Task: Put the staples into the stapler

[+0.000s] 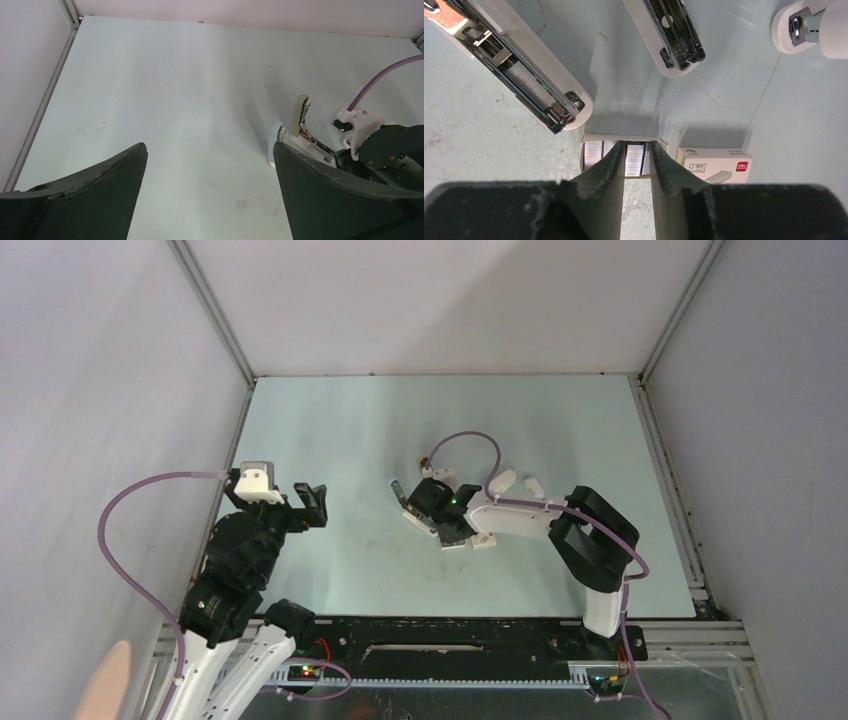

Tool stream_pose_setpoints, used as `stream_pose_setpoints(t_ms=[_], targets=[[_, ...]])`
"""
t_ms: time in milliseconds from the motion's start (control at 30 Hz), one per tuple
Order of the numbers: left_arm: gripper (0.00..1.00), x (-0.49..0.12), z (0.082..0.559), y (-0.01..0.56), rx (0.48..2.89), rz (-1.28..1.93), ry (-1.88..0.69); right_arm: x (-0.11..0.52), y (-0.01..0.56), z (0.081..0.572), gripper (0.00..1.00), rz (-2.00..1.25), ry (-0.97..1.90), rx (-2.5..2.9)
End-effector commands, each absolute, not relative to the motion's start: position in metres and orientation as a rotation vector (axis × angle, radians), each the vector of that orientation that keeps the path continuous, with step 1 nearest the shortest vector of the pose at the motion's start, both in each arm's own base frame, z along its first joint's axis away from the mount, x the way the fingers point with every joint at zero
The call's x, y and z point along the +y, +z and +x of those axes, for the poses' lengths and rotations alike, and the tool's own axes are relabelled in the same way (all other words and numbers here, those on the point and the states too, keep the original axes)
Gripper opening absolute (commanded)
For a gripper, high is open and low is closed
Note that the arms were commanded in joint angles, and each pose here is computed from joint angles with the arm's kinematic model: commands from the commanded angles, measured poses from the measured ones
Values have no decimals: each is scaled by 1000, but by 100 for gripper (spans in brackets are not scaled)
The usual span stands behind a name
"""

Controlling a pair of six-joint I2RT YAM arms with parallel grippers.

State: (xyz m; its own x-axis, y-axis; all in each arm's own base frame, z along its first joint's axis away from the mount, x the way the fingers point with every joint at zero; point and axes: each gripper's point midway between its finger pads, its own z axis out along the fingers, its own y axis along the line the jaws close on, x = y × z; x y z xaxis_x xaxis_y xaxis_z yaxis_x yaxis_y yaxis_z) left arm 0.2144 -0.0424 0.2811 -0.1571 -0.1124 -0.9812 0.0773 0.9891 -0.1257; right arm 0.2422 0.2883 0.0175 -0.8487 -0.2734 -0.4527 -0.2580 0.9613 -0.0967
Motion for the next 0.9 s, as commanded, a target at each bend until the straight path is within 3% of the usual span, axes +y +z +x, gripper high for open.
stream_pose_setpoints(t_ms=[0, 400, 867], targets=[[100, -45, 218, 289, 1692, -20, -179, 287, 19, 243, 25, -366, -84, 2623], [100, -47, 217, 289, 1690, -16, -186, 289, 40, 245, 17, -339, -3, 2617], [100, -47, 217, 290, 1686, -14, -190, 300, 48, 241, 21, -383, 82, 2597]])
